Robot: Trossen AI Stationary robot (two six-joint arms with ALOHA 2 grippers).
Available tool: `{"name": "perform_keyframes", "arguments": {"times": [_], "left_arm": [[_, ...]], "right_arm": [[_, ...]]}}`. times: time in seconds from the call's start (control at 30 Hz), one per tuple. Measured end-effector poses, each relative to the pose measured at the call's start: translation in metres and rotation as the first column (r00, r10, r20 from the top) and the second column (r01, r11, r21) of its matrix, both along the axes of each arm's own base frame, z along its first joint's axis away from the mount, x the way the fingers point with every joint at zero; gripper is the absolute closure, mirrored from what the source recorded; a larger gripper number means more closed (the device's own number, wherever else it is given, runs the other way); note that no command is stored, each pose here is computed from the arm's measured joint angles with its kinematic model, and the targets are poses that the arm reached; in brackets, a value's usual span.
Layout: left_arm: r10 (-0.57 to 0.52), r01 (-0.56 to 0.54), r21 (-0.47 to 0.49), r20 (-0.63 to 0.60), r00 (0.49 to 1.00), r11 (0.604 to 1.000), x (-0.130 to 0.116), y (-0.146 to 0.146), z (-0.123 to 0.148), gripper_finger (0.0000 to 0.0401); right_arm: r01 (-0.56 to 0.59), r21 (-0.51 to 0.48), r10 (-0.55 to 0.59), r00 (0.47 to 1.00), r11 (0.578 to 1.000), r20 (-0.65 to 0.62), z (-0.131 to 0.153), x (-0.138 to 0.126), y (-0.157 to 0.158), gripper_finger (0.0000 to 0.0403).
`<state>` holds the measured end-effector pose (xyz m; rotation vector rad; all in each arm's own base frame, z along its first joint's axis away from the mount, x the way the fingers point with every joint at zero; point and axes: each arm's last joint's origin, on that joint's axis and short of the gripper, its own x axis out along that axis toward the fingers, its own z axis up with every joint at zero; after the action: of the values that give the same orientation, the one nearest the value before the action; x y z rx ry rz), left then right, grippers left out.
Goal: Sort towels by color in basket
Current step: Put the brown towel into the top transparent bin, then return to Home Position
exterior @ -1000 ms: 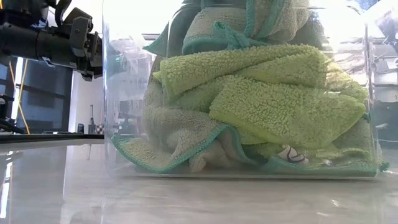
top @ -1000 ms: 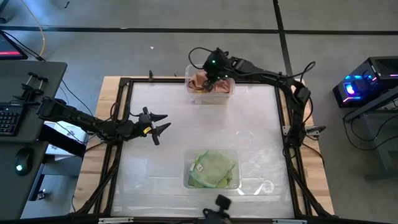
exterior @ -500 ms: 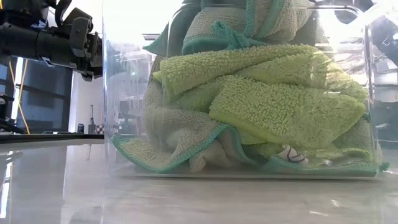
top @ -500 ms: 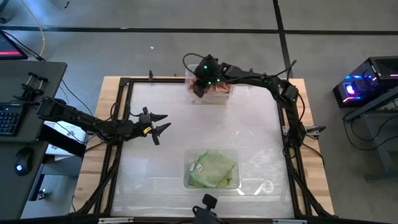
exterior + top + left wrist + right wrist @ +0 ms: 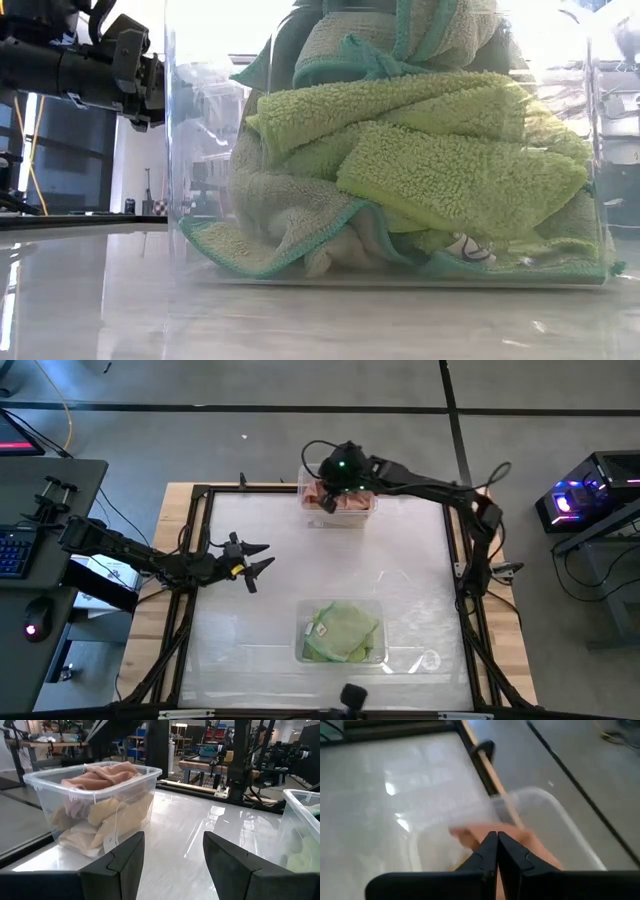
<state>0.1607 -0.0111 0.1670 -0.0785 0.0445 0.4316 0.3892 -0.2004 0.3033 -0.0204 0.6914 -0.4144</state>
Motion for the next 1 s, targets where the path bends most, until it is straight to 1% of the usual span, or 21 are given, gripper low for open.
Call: {"name": "perform_keyframes", "arguments": {"times": [0.07,0.17,0.3,0.4,0.47,0.53,0.63,0.77,0.87,1.0], "left_arm": [[0.001,-0.001,-0.014,-0.007,1.000,1.000,0.000,0.000,-0.001,0.0213],[0.003,-0.004,-0.036,-0.024,1.000,0.999,0.000,0.000,-0.004,0.0213],[0.005,-0.008,-0.057,-0.036,0.999,0.998,-0.001,0.000,-0.006,0.0213],[0.006,-0.008,-0.062,-0.035,0.999,0.998,-0.001,0.000,-0.006,0.0213],[0.005,-0.007,-0.057,-0.037,0.999,0.998,-0.001,0.000,-0.006,0.0213],[0.002,-0.004,-0.055,-0.038,0.999,0.998,-0.001,0.000,-0.006,0.0213],[0.001,-0.003,-0.055,-0.041,0.999,0.999,-0.001,0.000,-0.007,0.0213],[0.000,-0.002,-0.039,-0.047,0.999,0.999,-0.001,0.000,-0.007,0.0213],[0.000,-0.002,-0.039,-0.047,0.999,0.999,-0.001,0.000,-0.007,0.0213],[0.000,-0.002,-0.048,-0.048,0.999,0.999,-0.001,0.000,-0.007,0.0213]], "right_arm": [[0.046,-0.030,-0.047,0.998,0.998,-0.042,0.012,-0.011,0.006,0.0401],[0.164,-0.069,-0.172,0.977,0.984,-0.128,0.020,-0.029,0.006,0.0401],[0.320,-0.065,-0.324,0.899,0.945,-0.296,0.005,-0.046,-0.002,0.0401],[0.386,-0.042,-0.375,0.856,0.921,-0.355,-0.009,-0.051,-0.013,0.0401],[0.419,-0.026,-0.397,0.837,0.908,-0.375,-0.020,-0.050,-0.021,0.0401],[0.422,-0.002,-0.384,0.823,0.907,-0.419,-0.033,-0.049,-0.027,0.0401],[0.418,0.028,-0.362,0.815,0.908,-0.452,-0.048,-0.046,-0.033,0.0401],[0.384,0.077,-0.307,0.831,0.920,-0.464,-0.058,-0.043,-0.037,0.0401],[0.372,0.055,-0.313,0.844,0.926,-0.434,-0.049,-0.043,-0.034,0.0401],[0.302,0.009,-0.283,0.905,0.953,-0.317,-0.009,-0.045,-0.014,0.0401]]}}
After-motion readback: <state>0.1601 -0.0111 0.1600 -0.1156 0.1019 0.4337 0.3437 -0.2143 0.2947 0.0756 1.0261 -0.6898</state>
